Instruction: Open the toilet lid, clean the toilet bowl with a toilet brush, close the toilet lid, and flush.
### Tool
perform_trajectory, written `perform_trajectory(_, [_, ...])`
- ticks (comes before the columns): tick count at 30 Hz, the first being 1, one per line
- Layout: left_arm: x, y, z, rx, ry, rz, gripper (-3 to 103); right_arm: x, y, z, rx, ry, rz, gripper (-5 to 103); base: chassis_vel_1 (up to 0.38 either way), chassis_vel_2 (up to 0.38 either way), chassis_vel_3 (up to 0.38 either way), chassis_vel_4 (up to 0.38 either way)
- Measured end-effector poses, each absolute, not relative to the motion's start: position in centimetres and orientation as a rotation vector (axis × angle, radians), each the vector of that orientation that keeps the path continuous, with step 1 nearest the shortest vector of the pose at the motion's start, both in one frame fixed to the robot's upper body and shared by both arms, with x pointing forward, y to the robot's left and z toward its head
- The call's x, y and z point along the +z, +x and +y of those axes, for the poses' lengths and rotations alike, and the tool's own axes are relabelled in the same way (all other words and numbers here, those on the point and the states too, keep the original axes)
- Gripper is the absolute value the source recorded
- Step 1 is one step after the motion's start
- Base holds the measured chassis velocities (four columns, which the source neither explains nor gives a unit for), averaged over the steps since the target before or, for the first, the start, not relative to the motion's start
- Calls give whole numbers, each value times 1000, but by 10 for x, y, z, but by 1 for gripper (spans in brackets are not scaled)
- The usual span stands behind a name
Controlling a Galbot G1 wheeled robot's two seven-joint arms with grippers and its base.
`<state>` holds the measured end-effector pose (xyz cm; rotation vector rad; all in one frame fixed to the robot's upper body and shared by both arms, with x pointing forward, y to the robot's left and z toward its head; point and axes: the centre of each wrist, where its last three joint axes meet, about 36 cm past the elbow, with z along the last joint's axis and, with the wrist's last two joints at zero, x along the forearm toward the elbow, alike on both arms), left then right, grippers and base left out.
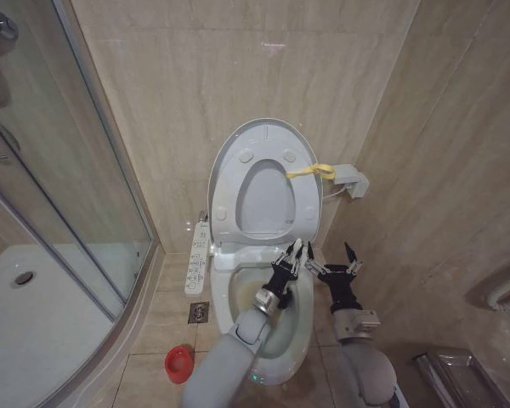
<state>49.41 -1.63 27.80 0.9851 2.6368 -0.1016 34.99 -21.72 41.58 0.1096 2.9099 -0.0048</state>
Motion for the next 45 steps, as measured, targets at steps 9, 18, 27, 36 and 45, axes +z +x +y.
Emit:
perform_trajectory(9, [273,497,-21,-79,1035,2636,21,416,350,-217,-5,110,2910,100,0,0,0,0])
perform_trajectory(18, [259,495,-20,-56,1083,2642,21,416,350,-217,-5,110,2910,100,0,0,0,0])
perform_trajectory(27, [276,507,-23,-55,1074,2596,21,416,350,-217,-5,110,2910,100,0,0,0,0])
perform_trajectory(36, [266,504,-24,-38,1115,2606,21,416,350,-217,-5,110,2910,100,0,0,0,0])
perform_trajectory(45, [253,492,-28,-26,1169,2614,21,416,350,-217,-5,110,2910,100,0,0,0,0])
